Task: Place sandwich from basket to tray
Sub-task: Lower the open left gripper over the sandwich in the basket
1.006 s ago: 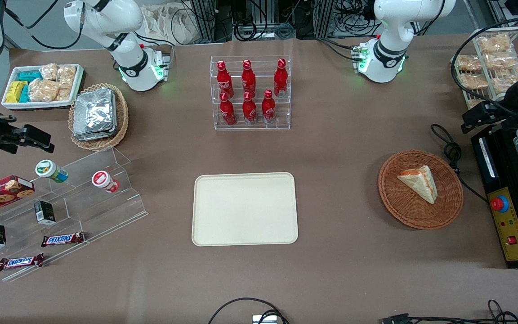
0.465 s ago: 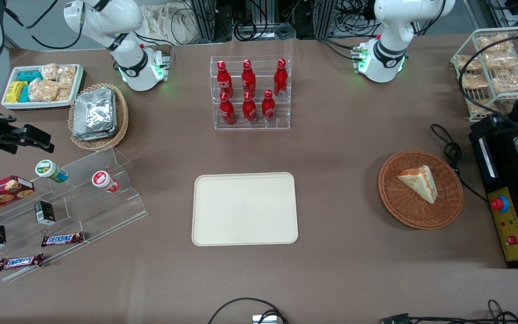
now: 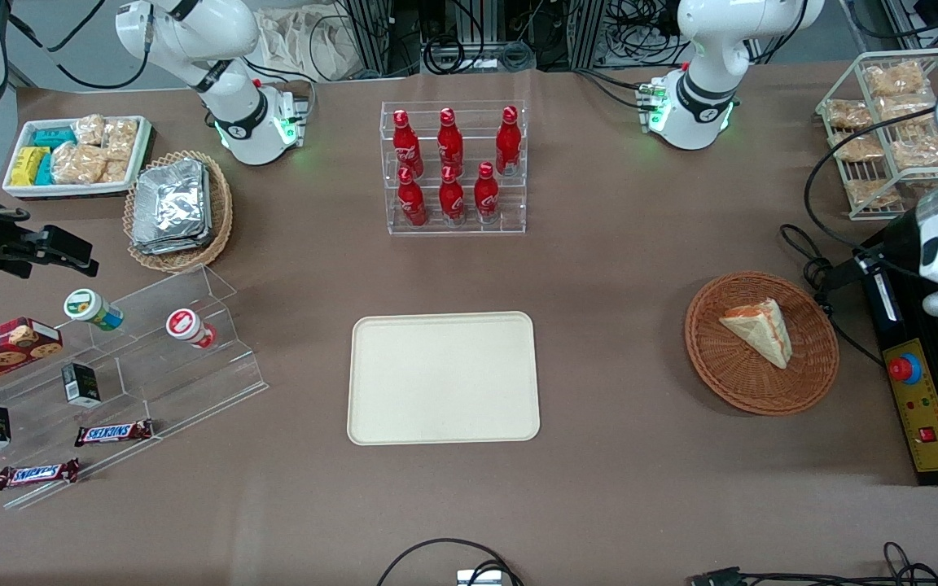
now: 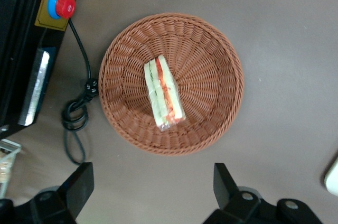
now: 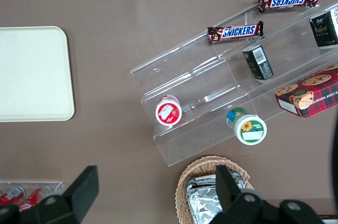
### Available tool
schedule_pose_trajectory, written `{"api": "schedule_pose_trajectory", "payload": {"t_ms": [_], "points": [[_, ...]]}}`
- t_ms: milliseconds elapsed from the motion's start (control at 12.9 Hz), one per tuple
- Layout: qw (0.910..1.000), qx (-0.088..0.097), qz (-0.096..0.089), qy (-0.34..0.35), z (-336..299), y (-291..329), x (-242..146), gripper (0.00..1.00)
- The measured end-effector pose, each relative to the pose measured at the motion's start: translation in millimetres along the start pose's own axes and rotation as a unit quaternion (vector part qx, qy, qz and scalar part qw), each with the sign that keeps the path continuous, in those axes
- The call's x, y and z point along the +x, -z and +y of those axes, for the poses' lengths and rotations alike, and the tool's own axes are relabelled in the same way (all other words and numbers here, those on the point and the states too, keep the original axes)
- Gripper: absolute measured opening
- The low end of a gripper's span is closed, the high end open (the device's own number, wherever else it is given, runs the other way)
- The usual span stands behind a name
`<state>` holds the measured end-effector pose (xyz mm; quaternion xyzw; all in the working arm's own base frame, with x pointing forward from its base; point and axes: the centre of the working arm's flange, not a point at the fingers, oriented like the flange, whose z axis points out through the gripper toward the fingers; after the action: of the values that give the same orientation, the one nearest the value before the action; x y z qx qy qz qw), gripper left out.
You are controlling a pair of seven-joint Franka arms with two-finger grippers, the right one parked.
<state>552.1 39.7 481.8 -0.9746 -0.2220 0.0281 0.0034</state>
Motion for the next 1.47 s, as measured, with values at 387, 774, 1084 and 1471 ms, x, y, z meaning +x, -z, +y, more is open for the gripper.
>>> {"api": "schedule_pose_trajectory", "payload": {"t_ms": [387,774,1084,1471], "points": [[0.9971,-0.013,0.027,0.070,-4.7,-84.0,-11.1,1.00],[0.9934,-0.020,0.038,0.106,-4.1,-118.3,-9.7,1.00],[0.9905,-0.025,0.045,0.128,-1.2,-147.1,-5.7,1.00],[0.9880,-0.032,0.055,0.140,3.5,-179.0,-7.2,1.00]]}}
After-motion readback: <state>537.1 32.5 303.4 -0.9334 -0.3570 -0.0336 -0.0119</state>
